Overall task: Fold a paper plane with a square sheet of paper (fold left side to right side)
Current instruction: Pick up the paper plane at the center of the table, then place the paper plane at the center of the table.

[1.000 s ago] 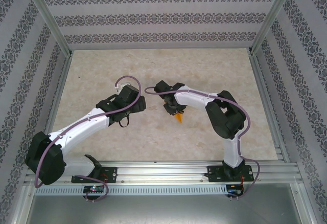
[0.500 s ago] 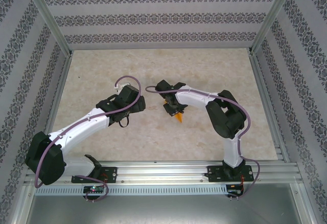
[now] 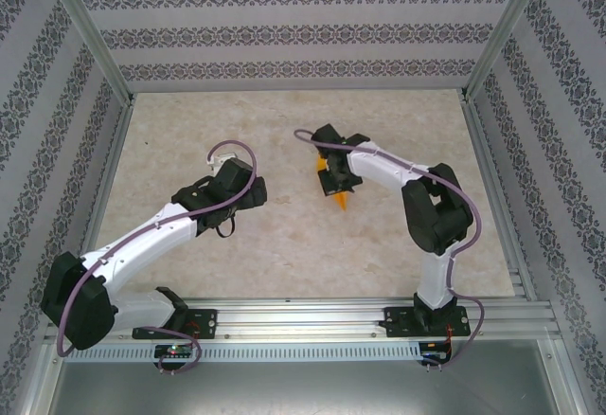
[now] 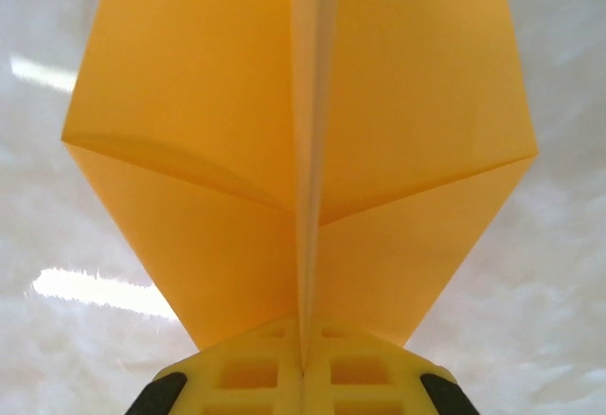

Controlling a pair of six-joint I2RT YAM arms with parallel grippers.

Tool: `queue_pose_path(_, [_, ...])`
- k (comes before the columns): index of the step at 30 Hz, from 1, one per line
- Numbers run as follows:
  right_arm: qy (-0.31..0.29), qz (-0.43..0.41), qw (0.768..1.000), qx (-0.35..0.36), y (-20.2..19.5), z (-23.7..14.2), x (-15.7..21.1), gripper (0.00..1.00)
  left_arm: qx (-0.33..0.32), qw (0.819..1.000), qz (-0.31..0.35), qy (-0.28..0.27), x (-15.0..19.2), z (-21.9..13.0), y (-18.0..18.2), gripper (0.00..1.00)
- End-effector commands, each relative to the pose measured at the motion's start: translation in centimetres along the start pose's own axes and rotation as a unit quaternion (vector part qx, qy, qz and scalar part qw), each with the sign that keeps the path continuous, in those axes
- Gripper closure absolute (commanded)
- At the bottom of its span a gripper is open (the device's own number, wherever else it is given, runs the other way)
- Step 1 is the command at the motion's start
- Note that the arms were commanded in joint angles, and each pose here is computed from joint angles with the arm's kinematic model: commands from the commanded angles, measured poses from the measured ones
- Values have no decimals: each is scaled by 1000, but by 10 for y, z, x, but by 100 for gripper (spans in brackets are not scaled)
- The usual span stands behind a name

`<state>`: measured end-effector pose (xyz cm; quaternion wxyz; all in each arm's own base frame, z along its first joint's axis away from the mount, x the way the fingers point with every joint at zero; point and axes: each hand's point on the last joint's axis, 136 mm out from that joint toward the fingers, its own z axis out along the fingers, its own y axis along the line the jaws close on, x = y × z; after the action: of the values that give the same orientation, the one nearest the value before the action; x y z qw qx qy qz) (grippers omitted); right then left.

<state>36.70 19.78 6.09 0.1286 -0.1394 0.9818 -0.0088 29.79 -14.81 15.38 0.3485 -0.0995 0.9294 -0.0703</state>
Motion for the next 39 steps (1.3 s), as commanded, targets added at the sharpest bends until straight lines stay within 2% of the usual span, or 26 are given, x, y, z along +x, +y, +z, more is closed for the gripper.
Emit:
queue_pose_path(1, [-18,44,999,-16,-4,-7,-30,100,-6,1000,6,-14,-10,-9,4,0])
queue_pose_path(9, [1,70,998,-9,-22,21,-66,99,4,1000,10,-1,-4,-7,1,0])
queue_pose_path(20, [35,72,997,-1,-28,54,-59,96,9,1000,12,9,0,-4,-2,0])
queue_pose_path(31, [50,70,996,4,-28,67,-53,86,9,1000,12,12,0,-3,-3,0])
queue_pose_path(39, [35,68,997,7,-30,51,-59,84,8,1000,13,12,-1,-3,-4,0])
